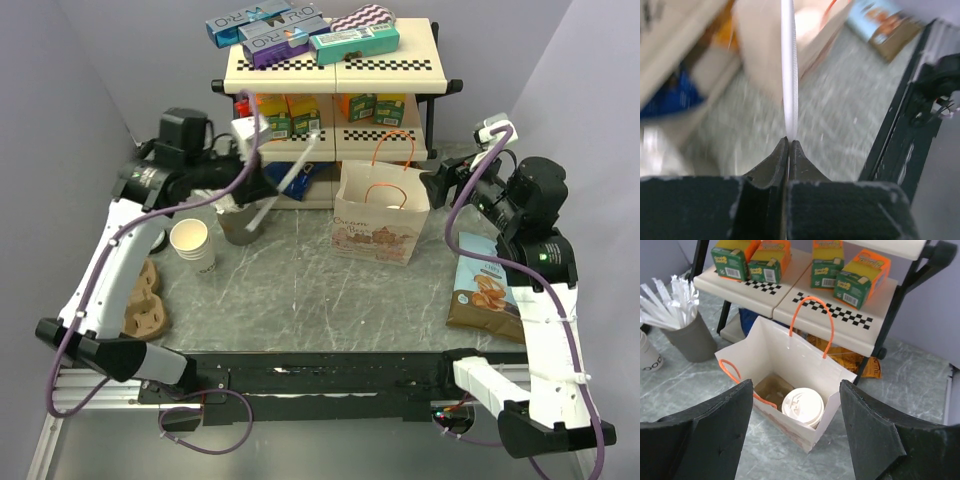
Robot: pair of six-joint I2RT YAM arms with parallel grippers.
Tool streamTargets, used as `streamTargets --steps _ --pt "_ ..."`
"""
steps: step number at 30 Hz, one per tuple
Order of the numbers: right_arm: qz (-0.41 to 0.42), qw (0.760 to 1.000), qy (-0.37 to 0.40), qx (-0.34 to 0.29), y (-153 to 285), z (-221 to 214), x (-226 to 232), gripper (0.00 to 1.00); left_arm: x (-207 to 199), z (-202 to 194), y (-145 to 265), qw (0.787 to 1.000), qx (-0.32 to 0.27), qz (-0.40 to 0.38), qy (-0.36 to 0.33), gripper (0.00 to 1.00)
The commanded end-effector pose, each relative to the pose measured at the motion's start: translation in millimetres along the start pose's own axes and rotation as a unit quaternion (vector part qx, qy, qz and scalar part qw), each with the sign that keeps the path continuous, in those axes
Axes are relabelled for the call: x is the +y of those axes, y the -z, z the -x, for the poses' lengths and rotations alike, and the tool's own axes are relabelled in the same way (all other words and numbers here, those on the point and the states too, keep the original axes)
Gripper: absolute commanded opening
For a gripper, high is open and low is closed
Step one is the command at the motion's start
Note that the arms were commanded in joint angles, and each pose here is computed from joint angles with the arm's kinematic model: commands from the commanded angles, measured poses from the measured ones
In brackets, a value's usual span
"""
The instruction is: Pack the takeout coffee
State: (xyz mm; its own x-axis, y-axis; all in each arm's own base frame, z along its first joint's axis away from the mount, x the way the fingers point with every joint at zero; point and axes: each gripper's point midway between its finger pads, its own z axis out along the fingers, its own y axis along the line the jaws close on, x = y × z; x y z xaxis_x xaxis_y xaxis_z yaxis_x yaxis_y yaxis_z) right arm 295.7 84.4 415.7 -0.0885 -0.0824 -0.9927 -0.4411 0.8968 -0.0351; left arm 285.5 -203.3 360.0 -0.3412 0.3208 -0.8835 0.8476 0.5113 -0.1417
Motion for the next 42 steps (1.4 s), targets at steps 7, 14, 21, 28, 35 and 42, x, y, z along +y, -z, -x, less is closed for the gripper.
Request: streamTargets --steps 7,14,21,28,35,42 --pt "-0.058 0.998 0.007 -0.036 22.9 27.0 -14.0 0.76 -44.3 139.0 -86.7 0.977 -0.159 -0.105 -0.092 0.01" --pt "-0.088 0.996 0.013 -0.032 30.6 27.7 -23.1 0.77 -52.6 180.2 -118.8 0.956 -0.247 -0.097 -0.126 0.01" --pt "-0.090 0.996 0.006 -0.025 29.9 26.3 -25.3 0.77 -46.4 188.5 -158.5 0.951 -0.276 -0.100 -0.100 0.01" --pt "-0.090 0.996 0.000 -0.022 29.2 22.3 -25.8 0.78 -31.6 165.2 -188.5 0.960 -0.259 -0.089 -0.064 0.01" --pt "-0.094 0.995 0.001 -0.021 31.8 18.4 -27.0 0.78 -28.1 147.7 -185.8 0.966 -0.243 -0.072 -0.052 0.38" --pt "-0.084 0.996 0.003 -0.006 27.9 12.9 -25.6 0.79 -37.8 175.4 -138.4 0.958 -0.269 -0.048 -0.089 0.61"
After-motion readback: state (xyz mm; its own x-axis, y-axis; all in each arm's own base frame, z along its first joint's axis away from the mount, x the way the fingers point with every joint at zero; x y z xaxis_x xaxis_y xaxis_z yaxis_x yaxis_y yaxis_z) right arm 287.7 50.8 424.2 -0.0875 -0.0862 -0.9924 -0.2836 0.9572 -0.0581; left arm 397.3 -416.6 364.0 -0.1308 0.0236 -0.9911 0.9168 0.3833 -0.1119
